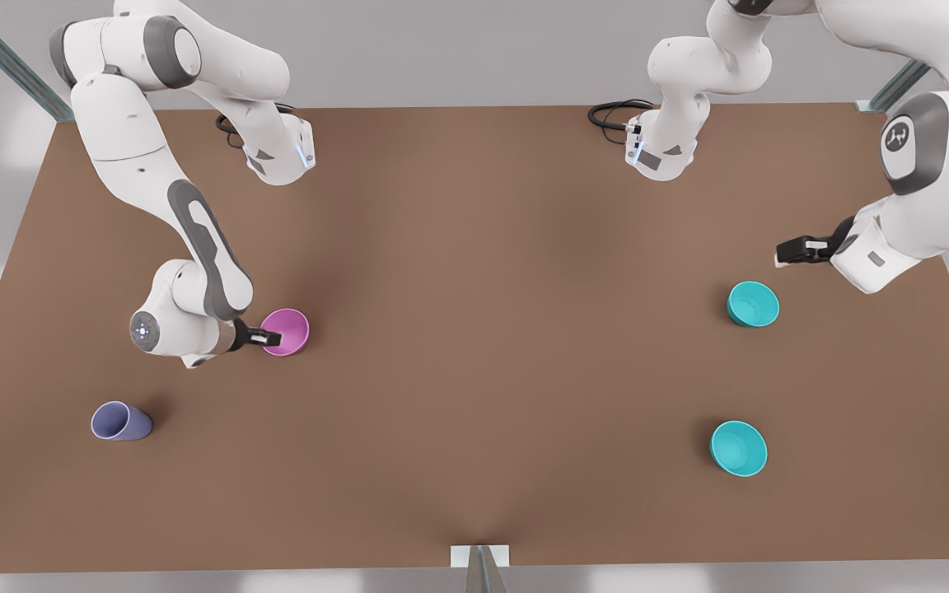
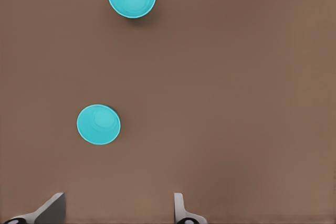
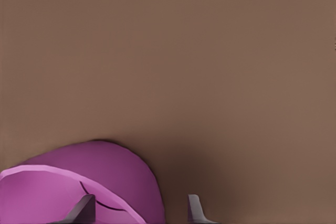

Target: Stack the blue bowl on the pink bowl

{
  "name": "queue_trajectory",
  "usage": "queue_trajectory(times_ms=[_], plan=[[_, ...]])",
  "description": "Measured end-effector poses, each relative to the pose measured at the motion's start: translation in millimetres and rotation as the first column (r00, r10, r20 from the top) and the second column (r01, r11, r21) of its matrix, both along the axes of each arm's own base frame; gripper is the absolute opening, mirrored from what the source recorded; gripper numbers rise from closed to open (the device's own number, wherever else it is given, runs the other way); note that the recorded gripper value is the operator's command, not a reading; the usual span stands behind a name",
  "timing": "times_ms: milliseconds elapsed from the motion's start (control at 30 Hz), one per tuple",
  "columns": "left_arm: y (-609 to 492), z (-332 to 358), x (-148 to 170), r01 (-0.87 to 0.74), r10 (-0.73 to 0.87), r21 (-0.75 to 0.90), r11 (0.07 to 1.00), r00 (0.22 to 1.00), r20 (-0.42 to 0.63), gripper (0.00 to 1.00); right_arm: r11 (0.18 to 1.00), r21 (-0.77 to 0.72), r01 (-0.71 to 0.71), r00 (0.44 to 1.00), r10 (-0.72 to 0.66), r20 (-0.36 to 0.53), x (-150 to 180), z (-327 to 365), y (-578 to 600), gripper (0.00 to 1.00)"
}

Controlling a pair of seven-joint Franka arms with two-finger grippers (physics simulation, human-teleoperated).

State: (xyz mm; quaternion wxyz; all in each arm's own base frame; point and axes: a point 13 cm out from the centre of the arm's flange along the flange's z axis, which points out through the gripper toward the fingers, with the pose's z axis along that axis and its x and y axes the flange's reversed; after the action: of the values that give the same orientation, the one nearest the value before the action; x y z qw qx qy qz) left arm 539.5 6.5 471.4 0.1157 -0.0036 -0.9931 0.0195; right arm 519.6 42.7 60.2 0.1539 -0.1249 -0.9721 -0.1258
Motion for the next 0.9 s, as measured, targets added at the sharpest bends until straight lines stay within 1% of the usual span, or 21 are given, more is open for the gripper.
queue_trajectory(times_ms=[33,67,267,333,400,500,567,633,767,900], plan=[[0.3,-0.6,-0.7,0.000,0.000,0.000,1.000,1.000,-0.004,1.00,1.000,0.003,0.002,1.000,-0.002,0.006,2.1,0.5,0.7,0.27],[0.6,-1.0,-1.3,0.000,0.000,0.000,1.000,1.000,-0.007,1.00,1.000,0.011,0.005,1.000,-0.005,0.017,5.9,2.9,1.7,0.22],[0.0,-2.4,-2.9,0.002,-0.002,0.000,1.000,1.000,-0.018,1.00,0.999,0.029,-0.030,0.996,0.027,0.089,32.1,30.2,15.8,0.21],[-0.6,-2.4,-3.2,0.003,-0.003,-0.001,1.000,1.000,-0.019,1.00,0.996,0.060,-0.060,0.989,0.052,0.138,50.2,56.2,47.0,0.21],[-1.3,-2.3,-3.4,0.005,-0.005,-0.001,1.000,1.000,-0.020,1.00,0.985,0.132,-0.112,0.978,0.086,0.191,69.5,85.5,114.1,0.21],[-2.6,-1.1,-3.6,0.006,-0.006,-0.001,1.000,1.000,-0.018,1.00,0.944,0.242,-0.225,0.952,0.161,0.259,97.1,100.9,264.2,0.21],[-4.7,-0.4,-3.8,0.007,-0.007,-0.005,1.000,1.000,-0.017,1.00,0.921,0.283,-0.268,0.939,0.183,0.292,99.8,96.1,349.2,0.21],[-6.3,-4.1,-4.0,0.008,-0.008,-0.008,1.000,1.000,-0.027,1.00,0.923,0.261,-0.282,0.927,0.192,0.322,102.0,74.8,396.3,0.21],[-7.9,-10.7,-1.4,0.007,-0.007,-0.008,1.000,0.999,-0.037,1.00,0.940,0.141,-0.311,0.891,0.237,0.387,98.6,34.4,450.1,0.21],[-2.6,-16.2,4.3,-0.007,0.007,-0.001,1.000,0.999,-0.034,1.00,0.952,0.122,-0.282,0.887,0.210,0.411,98.7,25.1,468.2,0.21]])
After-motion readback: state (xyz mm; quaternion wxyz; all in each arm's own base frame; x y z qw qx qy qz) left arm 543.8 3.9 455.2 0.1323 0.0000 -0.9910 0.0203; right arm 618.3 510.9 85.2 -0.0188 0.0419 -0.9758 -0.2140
